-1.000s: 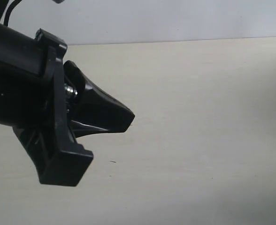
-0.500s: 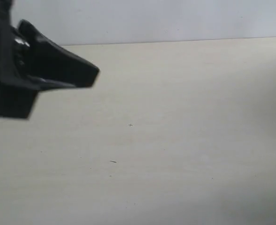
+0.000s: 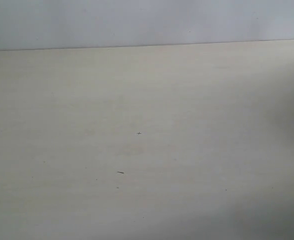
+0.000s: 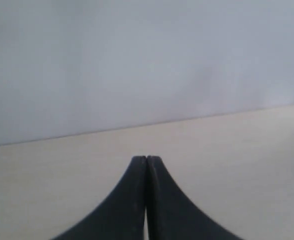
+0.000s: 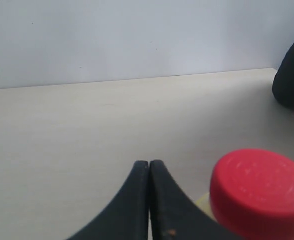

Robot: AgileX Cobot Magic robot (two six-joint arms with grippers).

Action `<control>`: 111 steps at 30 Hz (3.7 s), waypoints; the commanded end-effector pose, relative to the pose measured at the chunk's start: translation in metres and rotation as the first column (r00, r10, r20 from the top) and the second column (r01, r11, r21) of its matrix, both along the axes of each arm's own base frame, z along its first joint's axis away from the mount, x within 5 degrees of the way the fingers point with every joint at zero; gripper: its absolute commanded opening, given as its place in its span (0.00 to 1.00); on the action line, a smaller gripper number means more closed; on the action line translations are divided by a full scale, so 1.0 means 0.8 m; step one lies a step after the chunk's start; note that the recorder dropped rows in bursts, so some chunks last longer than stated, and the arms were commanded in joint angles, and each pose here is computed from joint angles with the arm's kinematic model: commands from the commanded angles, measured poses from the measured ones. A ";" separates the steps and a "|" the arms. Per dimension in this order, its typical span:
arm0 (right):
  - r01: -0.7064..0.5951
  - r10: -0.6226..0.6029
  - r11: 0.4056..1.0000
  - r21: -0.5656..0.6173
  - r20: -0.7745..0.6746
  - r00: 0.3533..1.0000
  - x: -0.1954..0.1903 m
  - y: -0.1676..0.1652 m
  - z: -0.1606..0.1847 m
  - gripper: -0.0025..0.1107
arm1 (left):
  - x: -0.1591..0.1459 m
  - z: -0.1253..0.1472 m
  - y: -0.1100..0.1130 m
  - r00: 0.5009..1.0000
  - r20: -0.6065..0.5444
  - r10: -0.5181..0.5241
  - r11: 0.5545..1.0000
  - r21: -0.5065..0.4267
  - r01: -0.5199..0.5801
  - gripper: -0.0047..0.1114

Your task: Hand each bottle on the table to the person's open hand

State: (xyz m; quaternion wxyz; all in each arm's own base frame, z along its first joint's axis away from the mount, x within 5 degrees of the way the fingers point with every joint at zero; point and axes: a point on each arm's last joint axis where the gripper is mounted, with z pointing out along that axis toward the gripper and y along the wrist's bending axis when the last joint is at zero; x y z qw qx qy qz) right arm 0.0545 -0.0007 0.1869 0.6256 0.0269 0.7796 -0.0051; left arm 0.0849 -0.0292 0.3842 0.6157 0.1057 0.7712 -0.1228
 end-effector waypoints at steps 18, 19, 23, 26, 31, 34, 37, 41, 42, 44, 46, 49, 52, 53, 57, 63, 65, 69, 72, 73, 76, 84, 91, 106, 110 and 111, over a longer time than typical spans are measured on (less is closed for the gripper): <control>0.005 -0.005 1.000 -0.003 0.004 1.000 0.000 0.000 -0.001 0.02 | -0.058 -0.087 0.010 0.990 0.075 0.118 0.993 -0.007 -0.117 0.04; 0.005 -0.005 1.000 -0.003 0.006 1.000 0.000 0.000 -0.001 0.02 | -0.054 -0.094 0.011 0.990 0.069 0.126 0.992 -0.010 -0.126 0.04; 0.005 -0.005 1.000 -0.003 0.006 1.000 0.000 0.000 -0.001 0.02 | -0.038 -0.126 0.016 0.982 0.064 0.177 0.982 -0.081 -0.172 0.04; 0.005 -0.005 1.000 -0.003 0.006 1.000 0.000 0.000 -0.001 0.02 | -0.028 -0.159 0.023 0.970 0.061 0.235 0.971 -0.067 -0.231 0.04; 0.005 -0.005 1.000 -0.003 0.006 1.000 0.000 0.000 -0.001 0.02 | -0.023 -0.177 0.030 0.953 0.097 0.286 0.958 -0.042 -0.283 0.04; 0.005 -0.005 1.000 -0.003 0.006 1.000 0.000 0.000 -0.001 0.02 | -0.022 -0.189 0.036 0.938 0.052 0.342 0.939 -0.062 -0.339 0.04; 0.005 -0.005 1.000 -0.003 0.006 1.000 0.000 0.000 -0.001 0.02 | -0.021 -0.202 0.037 0.936 0.022 0.351 0.936 -0.048 -0.349 0.04; 0.005 -0.005 1.000 -0.003 0.006 1.000 0.000 0.000 -0.001 0.02 | -0.021 -0.233 0.037 0.935 -0.036 0.352 0.935 -0.023 -0.353 0.04; 0.005 -0.005 1.000 -0.003 0.006 1.000 0.000 0.000 -0.001 0.02 | -0.021 -0.244 0.037 0.934 -0.061 0.352 0.935 -0.015 -0.353 0.04; 0.005 -0.005 1.000 -0.003 0.006 1.000 0.000 0.000 -0.001 0.02 | -0.021 -0.248 0.038 0.933 -0.065 0.353 0.935 -0.013 -0.355 0.04; 0.005 -0.005 1.000 -0.003 0.006 1.000 0.000 0.000 -0.001 0.02 | -0.022 -0.251 0.037 0.933 -0.088 0.349 0.937 0.000 -0.350 0.04; 0.005 -0.005 1.000 -0.003 0.006 1.000 0.000 0.000 -0.001 0.02 | -0.022 -0.252 0.037 0.933 -0.095 0.348 0.937 0.002 -0.349 0.04; 0.005 -0.005 1.000 -0.003 0.006 1.000 0.000 0.000 -0.001 0.02 | -0.022 -0.252 0.037 0.933 -0.097 0.347 0.937 0.002 -0.349 0.04; 0.005 -0.005 1.000 -0.003 0.006 1.000 0.000 0.000 -0.001 0.02 | -0.022 -0.252 0.037 0.933 -0.097 0.347 0.937 0.002 -0.349 0.04; 0.005 -0.005 1.000 -0.003 0.006 1.000 0.000 0.000 -0.001 0.02 | -0.023 -0.252 0.036 0.936 -0.091 0.341 0.940 0.001 -0.342 0.04; 0.005 -0.005 1.000 -0.003 0.006 1.000 0.000 0.000 -0.001 0.02 | -0.033 -0.248 0.033 0.950 -0.032 0.309 0.951 -0.018 -0.310 0.04; 0.005 -0.005 1.000 -0.003 0.006 1.000 0.000 0.000 -0.001 0.02 | -0.037 -0.247 0.032 0.958 -0.006 0.288 0.957 -0.026 -0.288 0.04; 0.005 -0.005 1.000 -0.003 0.006 1.000 0.000 0.000 -0.001 0.02 | -0.039 -0.249 0.027 0.973 -0.015 0.230 0.973 -0.023 -0.230 0.04; 0.005 -0.005 1.000 -0.003 0.006 1.000 0.000 0.000 -0.001 0.02 | -0.039 -0.249 0.026 0.978 -0.024 0.205 0.978 -0.023 -0.206 0.04; 0.005 -0.005 1.000 -0.003 0.006 1.000 0.000 0.000 -0.001 0.02 | -0.039 -0.249 0.026 0.979 -0.024 0.205 0.978 -0.025 -0.205 0.04; 0.005 -0.005 1.000 -0.003 0.006 1.000 0.000 0.000 -0.001 0.02 | -0.039 -0.249 0.025 0.979 -0.026 0.204 0.978 -0.031 -0.205 0.04; 0.005 -0.005 1.000 -0.003 0.006 1.000 0.000 0.000 -0.001 0.02 | -0.039 -0.249 0.025 0.979 -0.026 0.204 0.978 -0.031 -0.205 0.04; 0.005 -0.005 1.000 -0.003 0.006 1.000 0.000 0.000 -0.001 0.02 | -0.039 -0.249 0.025 0.979 -0.029 0.203 0.978 -0.040 -0.204 0.04; 0.005 -0.005 1.000 -0.003 0.004 1.000 0.000 0.000 -0.001 0.02 | -0.040 -0.249 0.021 0.980 -0.057 0.190 0.971 -0.135 -0.196 0.04; 0.005 -0.005 1.000 -0.003 0.004 1.000 0.000 0.000 -0.001 0.02 | -0.040 -0.249 0.022 0.980 -0.056 0.191 0.972 -0.129 -0.197 0.04; 0.005 -0.005 1.000 -0.003 0.004 1.000 0.000 0.000 -0.001 0.02 | -0.040 -0.249 0.022 0.980 -0.056 0.191 0.972 -0.129 -0.197 0.04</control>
